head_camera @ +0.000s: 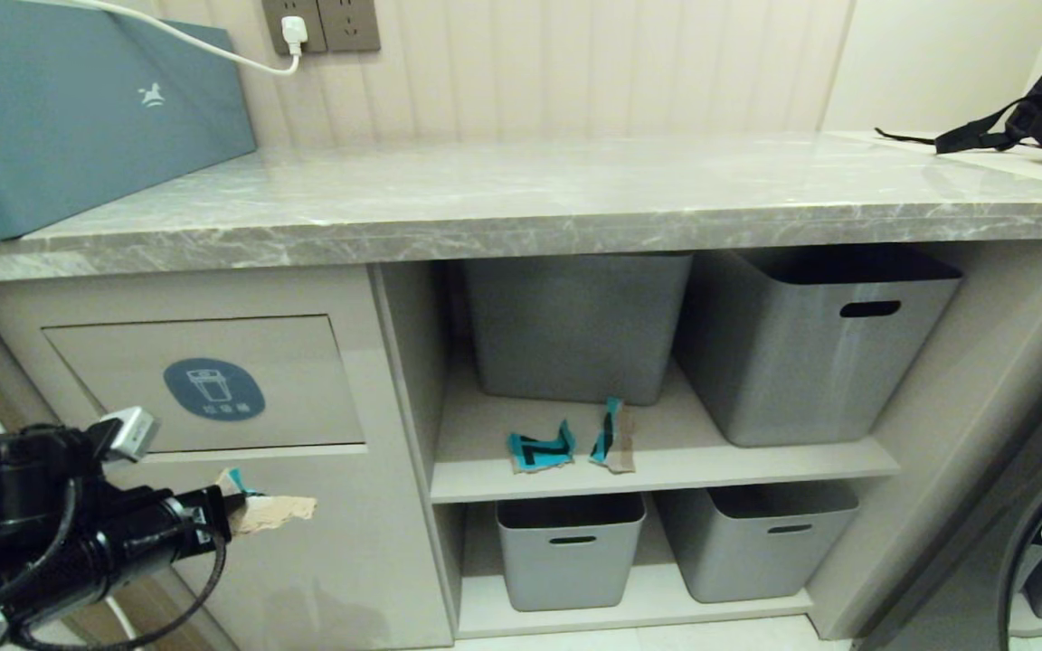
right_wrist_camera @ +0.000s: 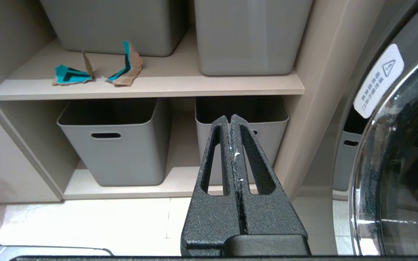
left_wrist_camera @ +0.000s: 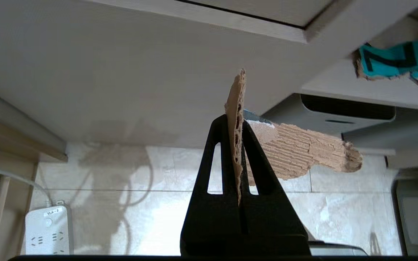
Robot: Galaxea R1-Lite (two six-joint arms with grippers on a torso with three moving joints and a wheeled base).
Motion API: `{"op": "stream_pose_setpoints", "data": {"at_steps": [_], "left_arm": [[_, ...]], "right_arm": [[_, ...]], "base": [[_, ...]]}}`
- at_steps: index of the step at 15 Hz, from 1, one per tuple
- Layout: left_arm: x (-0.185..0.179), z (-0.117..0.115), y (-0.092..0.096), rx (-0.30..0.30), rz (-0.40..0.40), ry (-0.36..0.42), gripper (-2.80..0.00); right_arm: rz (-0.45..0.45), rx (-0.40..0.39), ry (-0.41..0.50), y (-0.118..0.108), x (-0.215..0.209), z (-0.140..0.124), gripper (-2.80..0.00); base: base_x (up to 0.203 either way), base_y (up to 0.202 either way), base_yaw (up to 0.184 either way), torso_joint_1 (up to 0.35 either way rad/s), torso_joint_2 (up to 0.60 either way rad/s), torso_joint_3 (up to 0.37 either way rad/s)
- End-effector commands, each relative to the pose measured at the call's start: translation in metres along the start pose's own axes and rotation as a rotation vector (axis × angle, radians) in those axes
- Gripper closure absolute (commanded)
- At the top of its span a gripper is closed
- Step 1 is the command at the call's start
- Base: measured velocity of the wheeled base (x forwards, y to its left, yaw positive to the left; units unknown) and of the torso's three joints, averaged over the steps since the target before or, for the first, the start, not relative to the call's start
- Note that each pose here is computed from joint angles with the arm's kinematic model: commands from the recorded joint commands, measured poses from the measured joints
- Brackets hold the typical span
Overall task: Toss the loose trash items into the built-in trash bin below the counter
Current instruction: Put the garbage in the trash can
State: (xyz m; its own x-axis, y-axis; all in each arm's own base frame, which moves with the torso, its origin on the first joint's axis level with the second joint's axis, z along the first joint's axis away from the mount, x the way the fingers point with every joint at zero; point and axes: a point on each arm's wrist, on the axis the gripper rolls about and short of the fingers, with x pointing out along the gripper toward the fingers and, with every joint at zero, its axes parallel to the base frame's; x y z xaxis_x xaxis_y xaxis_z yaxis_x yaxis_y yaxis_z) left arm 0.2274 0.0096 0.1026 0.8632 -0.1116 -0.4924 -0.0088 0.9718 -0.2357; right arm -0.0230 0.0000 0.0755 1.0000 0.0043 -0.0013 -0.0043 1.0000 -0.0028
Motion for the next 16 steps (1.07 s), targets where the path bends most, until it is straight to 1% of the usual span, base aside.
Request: {"op": "stream_pose_setpoints", "data": {"at_steps": [1,3,5,6,7,9,11,14,15,16], "left_arm": [[0.002,0.000,0.007,-0.016,0.023,-0.009,0.00],[0.000,-0.003,0.012,-0.039,0.038,-0.009,0.00],[-0.002,-0.008,0.012,-0.050,0.035,0.002,0.00],[-0.001,-0.007,0.012,-0.048,0.026,-0.009,0.00],[0.001,-0.006,0.012,-0.043,0.020,-0.035,0.00],[0.003,-0.012,0.013,-0.035,0.013,-0.048,0.00],[0.013,-0.016,0.014,-0.030,0.004,-0.069,0.00],[0.036,-0.011,0.020,-0.004,-0.017,-0.217,0.00],[0.043,-0.012,0.023,0.000,-0.018,-0.253,0.00],[0.053,-0.016,0.030,-0.005,-0.004,-0.250,0.00]], "right_arm": [[0.000,0.000,0.000,0.000,0.000,0.000,0.00],[0.000,0.000,0.001,0.000,0.000,0.000,0.00],[0.002,-0.003,0.000,0.000,0.000,0.000,0.00],[0.002,-0.003,0.002,0.000,0.000,0.000,0.00],[0.002,-0.003,0.000,0.000,0.000,0.000,0.00],[0.002,-0.003,0.000,0.000,0.000,0.000,0.00],[0.002,-0.003,0.000,0.000,0.000,0.000,0.00],[0.002,-0.003,0.000,0.000,0.000,0.000,0.00],[0.002,-0.003,0.001,0.000,0.000,0.000,0.00],[0.002,-0.003,0.001,0.000,0.000,0.000,0.00]], "base": [[0.000,0.000,0.000,0.000,0.00,0.000],[0.000,0.000,0.000,0.000,0.00,0.000],[0.000,0.000,0.000,0.000,0.00,0.000],[0.000,0.000,0.000,0.000,0.00,0.000],[0.000,0.000,0.000,0.000,0.00,0.000],[0.000,0.000,0.000,0.000,0.00,0.000],[0.000,0.000,0.000,0.000,0.00,0.000],[0.000,0.000,0.000,0.000,0.00,0.000],[0.000,0.000,0.000,0.000,0.00,0.000],[0.000,0.000,0.000,0.000,0.00,0.000]]}}
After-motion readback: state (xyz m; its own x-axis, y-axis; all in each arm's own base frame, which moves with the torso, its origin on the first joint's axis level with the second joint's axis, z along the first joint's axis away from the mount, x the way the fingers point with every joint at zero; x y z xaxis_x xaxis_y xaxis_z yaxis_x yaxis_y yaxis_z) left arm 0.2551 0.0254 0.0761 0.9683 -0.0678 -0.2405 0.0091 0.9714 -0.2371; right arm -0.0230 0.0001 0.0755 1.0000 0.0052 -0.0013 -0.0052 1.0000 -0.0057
